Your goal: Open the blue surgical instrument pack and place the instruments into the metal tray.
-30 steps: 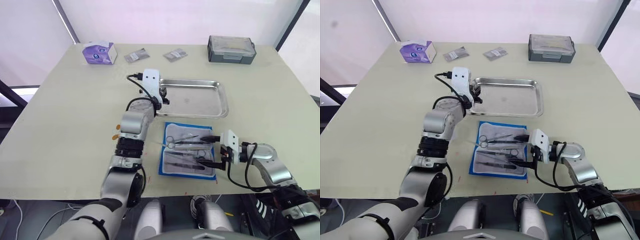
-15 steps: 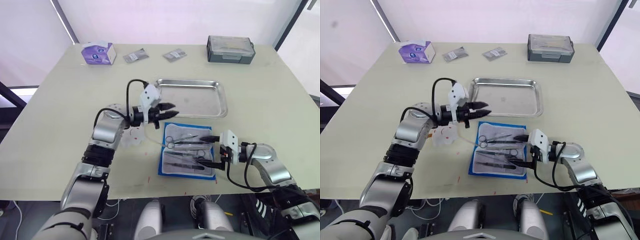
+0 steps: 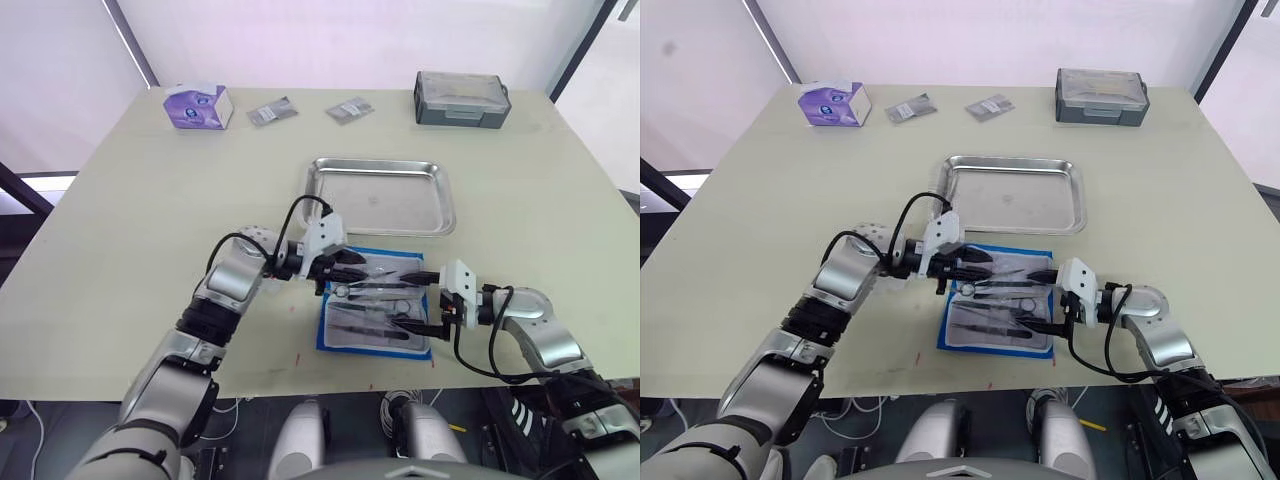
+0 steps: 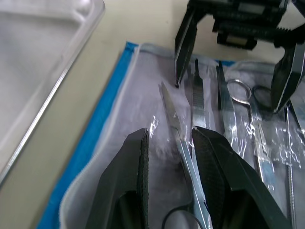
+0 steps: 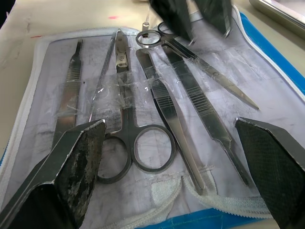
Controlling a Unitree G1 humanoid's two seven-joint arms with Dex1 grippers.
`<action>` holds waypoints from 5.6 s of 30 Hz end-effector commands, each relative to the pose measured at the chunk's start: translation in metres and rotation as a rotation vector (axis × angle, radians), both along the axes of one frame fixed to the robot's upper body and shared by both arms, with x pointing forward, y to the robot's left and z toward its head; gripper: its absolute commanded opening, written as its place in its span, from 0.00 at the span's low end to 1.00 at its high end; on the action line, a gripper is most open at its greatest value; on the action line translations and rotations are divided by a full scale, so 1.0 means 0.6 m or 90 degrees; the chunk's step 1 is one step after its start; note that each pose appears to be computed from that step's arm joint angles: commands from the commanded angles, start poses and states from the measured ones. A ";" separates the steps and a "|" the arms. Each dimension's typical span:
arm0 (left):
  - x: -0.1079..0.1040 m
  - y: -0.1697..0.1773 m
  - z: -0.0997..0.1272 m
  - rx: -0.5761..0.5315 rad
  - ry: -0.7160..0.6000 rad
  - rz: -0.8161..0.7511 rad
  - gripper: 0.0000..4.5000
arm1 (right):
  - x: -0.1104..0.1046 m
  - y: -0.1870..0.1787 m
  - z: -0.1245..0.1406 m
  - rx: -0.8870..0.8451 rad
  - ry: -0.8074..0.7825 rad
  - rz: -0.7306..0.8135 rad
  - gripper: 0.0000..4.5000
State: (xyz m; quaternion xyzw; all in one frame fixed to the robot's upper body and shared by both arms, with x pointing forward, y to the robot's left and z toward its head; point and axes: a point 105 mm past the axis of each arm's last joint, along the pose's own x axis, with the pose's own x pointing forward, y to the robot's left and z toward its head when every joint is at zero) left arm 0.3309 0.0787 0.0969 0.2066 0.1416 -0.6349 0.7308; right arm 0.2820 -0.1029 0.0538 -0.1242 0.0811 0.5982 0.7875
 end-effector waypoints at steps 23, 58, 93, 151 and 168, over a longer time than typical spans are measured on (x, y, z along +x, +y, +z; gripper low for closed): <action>0.022 0.019 -0.018 0.058 -0.019 0.005 0.34 | -0.024 -0.020 -0.082 -0.072 0.110 -0.038 1.00; 0.024 -0.006 0.016 0.128 -0.009 -0.044 0.01 | -0.025 -0.014 -0.082 -0.068 0.110 -0.035 1.00; 0.023 0.004 0.079 0.229 -0.003 -0.032 0.01 | -0.024 -0.009 -0.084 -0.065 0.110 -0.033 1.00; 0.153 0.023 0.171 -0.108 -0.048 0.508 0.01 | -0.027 -0.015 -0.083 -0.036 0.112 -0.038 1.00; 0.203 0.024 0.112 -0.135 -0.058 0.706 0.01 | -0.024 -0.023 -0.083 -0.045 0.117 -0.052 1.00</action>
